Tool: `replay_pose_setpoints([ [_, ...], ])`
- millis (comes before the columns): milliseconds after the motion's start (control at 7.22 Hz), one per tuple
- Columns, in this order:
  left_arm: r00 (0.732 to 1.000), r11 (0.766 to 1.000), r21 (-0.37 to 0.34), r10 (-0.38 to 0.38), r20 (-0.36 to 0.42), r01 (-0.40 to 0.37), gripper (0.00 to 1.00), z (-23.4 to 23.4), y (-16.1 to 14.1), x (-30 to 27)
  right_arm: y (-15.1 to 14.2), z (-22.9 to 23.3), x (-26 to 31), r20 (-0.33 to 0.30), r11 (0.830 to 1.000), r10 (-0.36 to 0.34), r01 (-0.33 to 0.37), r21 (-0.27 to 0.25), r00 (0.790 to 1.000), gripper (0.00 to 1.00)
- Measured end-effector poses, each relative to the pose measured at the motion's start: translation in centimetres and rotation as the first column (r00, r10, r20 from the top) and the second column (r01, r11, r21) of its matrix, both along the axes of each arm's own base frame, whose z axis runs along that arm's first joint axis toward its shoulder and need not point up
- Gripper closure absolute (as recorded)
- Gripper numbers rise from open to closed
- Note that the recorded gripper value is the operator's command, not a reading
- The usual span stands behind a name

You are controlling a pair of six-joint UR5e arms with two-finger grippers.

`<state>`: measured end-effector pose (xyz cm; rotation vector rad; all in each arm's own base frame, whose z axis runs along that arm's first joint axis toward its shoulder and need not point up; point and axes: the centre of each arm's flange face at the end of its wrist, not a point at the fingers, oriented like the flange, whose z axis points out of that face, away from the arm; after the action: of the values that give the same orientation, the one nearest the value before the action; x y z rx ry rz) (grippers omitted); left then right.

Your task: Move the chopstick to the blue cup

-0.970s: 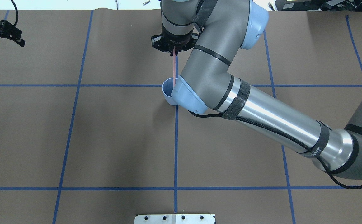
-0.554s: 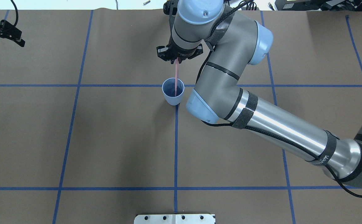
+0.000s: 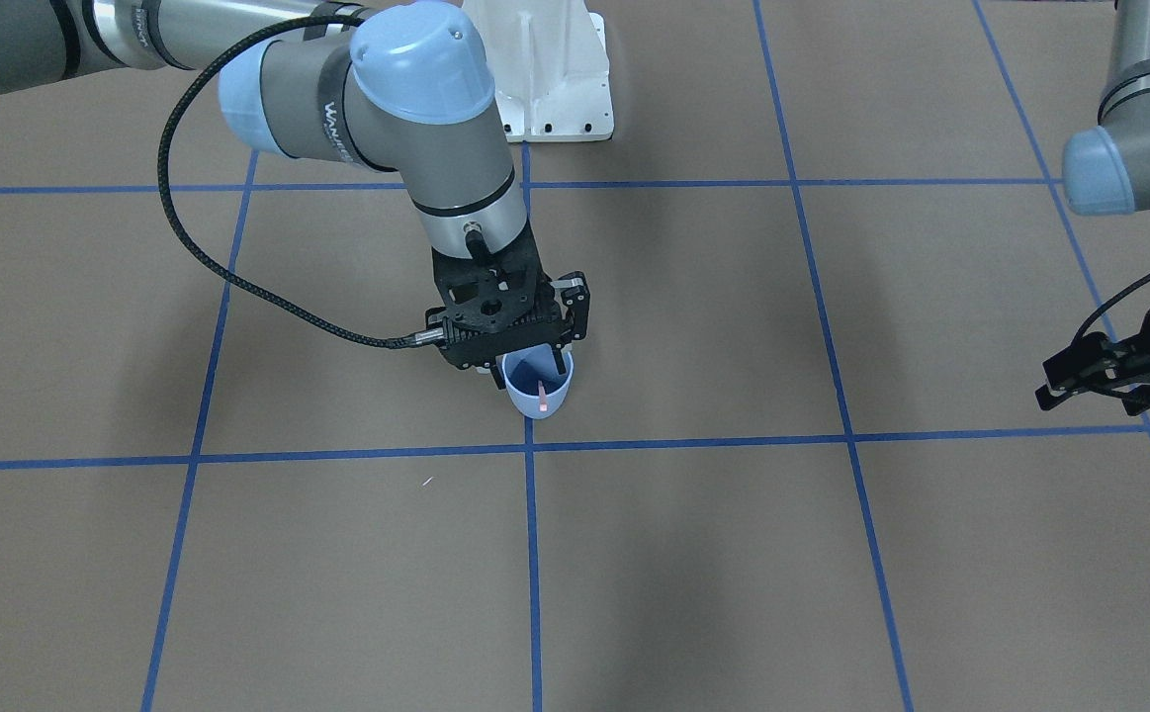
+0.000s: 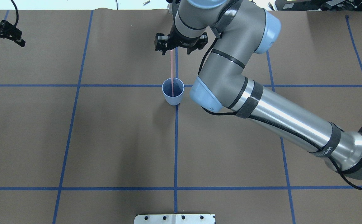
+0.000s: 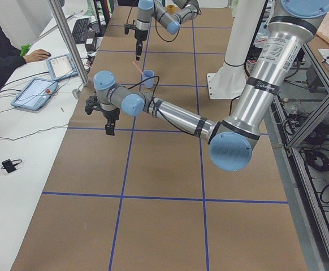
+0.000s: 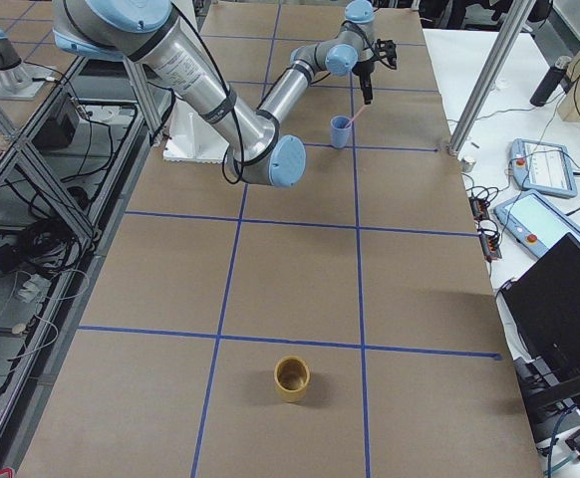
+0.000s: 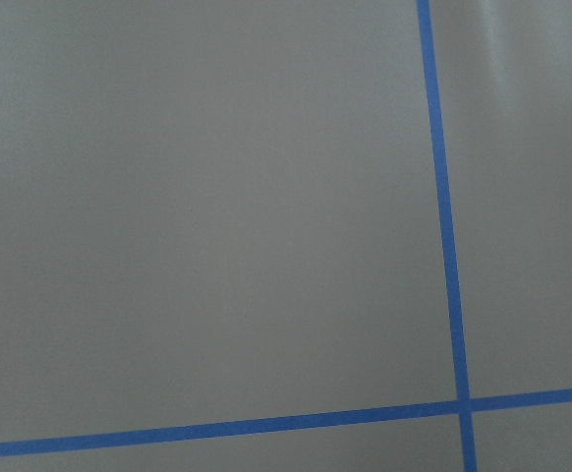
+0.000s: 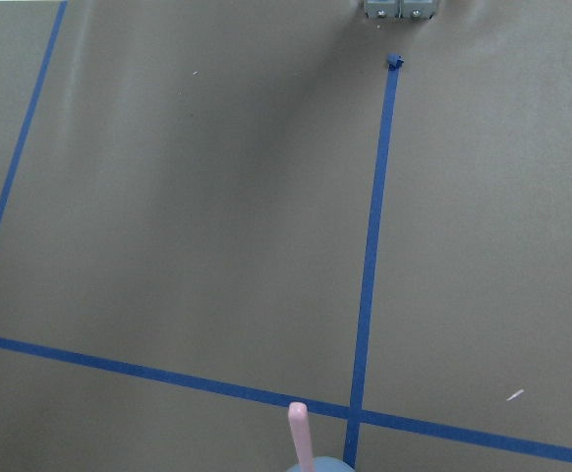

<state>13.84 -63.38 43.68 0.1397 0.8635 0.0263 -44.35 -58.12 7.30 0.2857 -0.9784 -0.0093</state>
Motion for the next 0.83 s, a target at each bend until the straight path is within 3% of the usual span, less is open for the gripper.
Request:
replay_pose_setpoints([
  [277,1.000,1.000,-0.004,-0.003,0.002,0.003,0.02,0.3,0.1,-0.2,-2.3,0.7,8.2,-0.005,0.998,0.004,-0.004,-0.060,1.000,0.00],
  [416,1.000,1.000,-0.013,-0.007,0.006,0.007,0.02,1.0,0.4,-0.4,-3.3,4.5,13.3,-0.021,0.998,-0.022,0.021,-0.058,1.000,0.00],
  [831,1.000,1.000,-0.019,-0.017,0.013,0.018,0.02,2.0,0.8,-1.3,-5.2,23.7,31.0,-0.096,0.992,-0.110,0.103,-0.069,0.989,0.00],
])
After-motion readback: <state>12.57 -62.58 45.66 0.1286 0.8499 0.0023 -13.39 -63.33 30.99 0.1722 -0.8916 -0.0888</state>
